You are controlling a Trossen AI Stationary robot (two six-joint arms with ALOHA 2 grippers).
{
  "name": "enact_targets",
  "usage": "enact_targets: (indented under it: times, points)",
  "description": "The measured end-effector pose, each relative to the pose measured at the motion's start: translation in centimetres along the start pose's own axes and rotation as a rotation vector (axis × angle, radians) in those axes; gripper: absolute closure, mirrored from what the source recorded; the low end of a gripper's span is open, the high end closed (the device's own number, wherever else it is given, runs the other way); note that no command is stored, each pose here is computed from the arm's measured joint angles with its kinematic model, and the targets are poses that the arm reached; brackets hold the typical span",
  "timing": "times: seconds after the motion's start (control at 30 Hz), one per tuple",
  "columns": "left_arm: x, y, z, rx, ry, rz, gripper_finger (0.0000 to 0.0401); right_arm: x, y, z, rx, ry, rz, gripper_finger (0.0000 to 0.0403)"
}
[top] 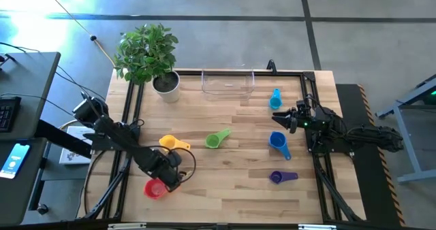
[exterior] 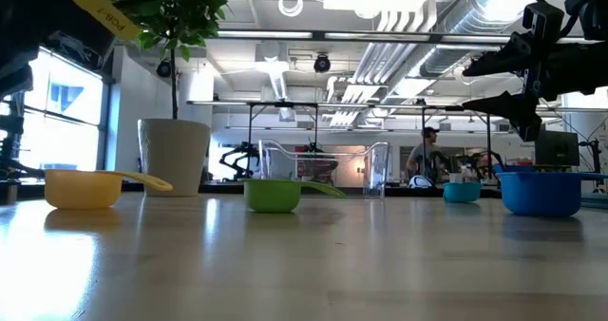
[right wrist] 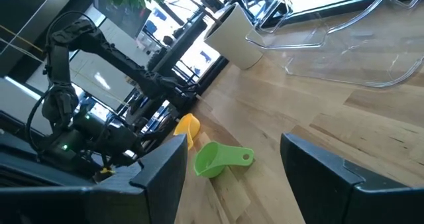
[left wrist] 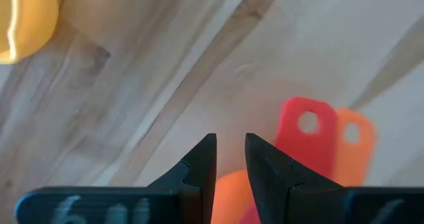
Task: Nest measuring cups in basket
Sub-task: Stack the red measuring cup on top of the orange measuring cup
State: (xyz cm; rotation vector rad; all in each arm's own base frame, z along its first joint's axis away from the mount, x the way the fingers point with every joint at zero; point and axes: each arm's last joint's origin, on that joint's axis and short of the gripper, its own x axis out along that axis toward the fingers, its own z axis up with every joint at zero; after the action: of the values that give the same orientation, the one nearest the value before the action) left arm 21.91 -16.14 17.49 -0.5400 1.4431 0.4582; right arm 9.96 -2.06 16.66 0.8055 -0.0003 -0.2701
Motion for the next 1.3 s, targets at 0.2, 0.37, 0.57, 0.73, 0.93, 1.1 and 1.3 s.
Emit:
enact_targets:
  times: [0.2, 0.37, 0.57, 0.73, 0.93, 1.1, 1.3]
  points:
    - [0.4, -0.7, 0.2, 0.026, -0.006, -0.048, 0.0331, 0.0, 0.0, 0.0, 0.000, 0.000, 0.000, 0.0169]
    - [0.2, -1.2, 0.3, 0.041, -0.016, -0.120, 0.0331, 0.0, 0.0, 0.0, 0.000, 0.002, -0.001, 0.0169]
    - [0.2, -1.3, 0.2, 0.080, 0.007, -0.128, 0.0331, 0.0, 0.0, 0.0, 0.000, 0.003, -0.003, 0.0169]
    - [0.0, -1.2, 0.2, 0.086, 0.005, -0.130, 0.0333, 0.0, 0.0, 0.0, 0.002, -0.001, 0.001, 0.0169]
    - [-2.0, -0.7, 0.1, 0.056, -0.029, -0.194, 0.0334, 0.0, 0.5, 0.5, -0.005, -0.047, 0.051, 0.0169]
    - [-4.2, -0.3, -1.3, 0.035, -0.034, -0.267, 0.0335, -0.1, 0.9, 0.9, -0.019, -0.091, 0.094, 0.0169]
    - [-6.8, 0.4, -4.5, 0.016, -0.003, -0.360, 0.0337, -0.2, 1.3, 1.2, -0.035, -0.127, 0.131, 0.0169]
